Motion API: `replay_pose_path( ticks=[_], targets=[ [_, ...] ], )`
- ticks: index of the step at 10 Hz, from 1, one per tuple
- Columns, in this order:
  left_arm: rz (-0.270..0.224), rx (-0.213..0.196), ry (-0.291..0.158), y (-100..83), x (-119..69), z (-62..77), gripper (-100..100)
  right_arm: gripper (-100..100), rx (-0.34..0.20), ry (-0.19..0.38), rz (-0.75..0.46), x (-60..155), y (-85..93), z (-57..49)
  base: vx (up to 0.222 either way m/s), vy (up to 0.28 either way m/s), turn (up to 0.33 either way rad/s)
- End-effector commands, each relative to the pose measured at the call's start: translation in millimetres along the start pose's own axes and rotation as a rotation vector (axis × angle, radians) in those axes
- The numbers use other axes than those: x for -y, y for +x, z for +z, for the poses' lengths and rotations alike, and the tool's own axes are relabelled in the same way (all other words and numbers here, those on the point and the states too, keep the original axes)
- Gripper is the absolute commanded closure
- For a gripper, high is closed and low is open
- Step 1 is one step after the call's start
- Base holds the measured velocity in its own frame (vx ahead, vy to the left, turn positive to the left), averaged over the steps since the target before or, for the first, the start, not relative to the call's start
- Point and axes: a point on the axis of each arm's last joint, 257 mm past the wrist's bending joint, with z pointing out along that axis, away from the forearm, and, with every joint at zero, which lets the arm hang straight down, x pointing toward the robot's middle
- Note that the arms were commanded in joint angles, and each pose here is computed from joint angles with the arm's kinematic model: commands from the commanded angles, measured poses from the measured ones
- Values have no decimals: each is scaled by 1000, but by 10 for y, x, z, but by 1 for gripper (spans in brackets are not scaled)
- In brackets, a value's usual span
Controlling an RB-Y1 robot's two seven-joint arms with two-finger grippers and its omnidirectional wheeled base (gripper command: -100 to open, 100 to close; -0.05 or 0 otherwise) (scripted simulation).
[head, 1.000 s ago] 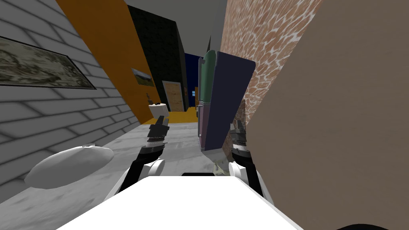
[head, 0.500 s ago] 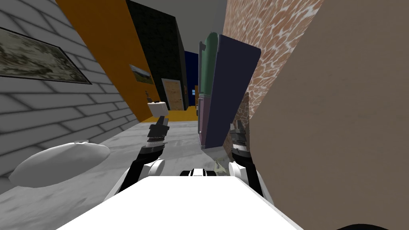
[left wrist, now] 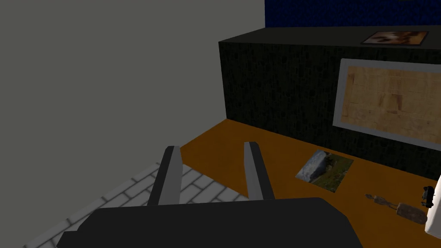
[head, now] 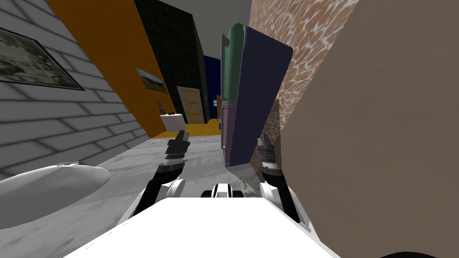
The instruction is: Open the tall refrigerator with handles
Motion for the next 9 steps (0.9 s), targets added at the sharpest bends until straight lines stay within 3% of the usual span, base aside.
replay_pose_path(
  ticks=[1, 2, 6, 7, 9],
  targets=[
    [0, 0, 0, 0, 0, 0, 0, -100, -83, -38, -123, -65, 82, 44, 96, 73, -158],
    [0, 0, 0, 0, 0, 0, 0, -100, -93, -39, -128, -66, 95, 42, 59, 60, -60],
    [0, 0, 0, 0, 0, 0, 0, -100, -214, -130, -374, -208, 202, 127, 98, 87, -196],
    [0, 0, 0, 0, 0, 0, 0, -100, -225, -132, -379, -208, 216, 124, 95, 62, -86],
    [0, 0, 0, 0, 0, 0, 0, -100, -282, -193, -521, -294, 271, 169, 93, 89, -217]
  ],
)
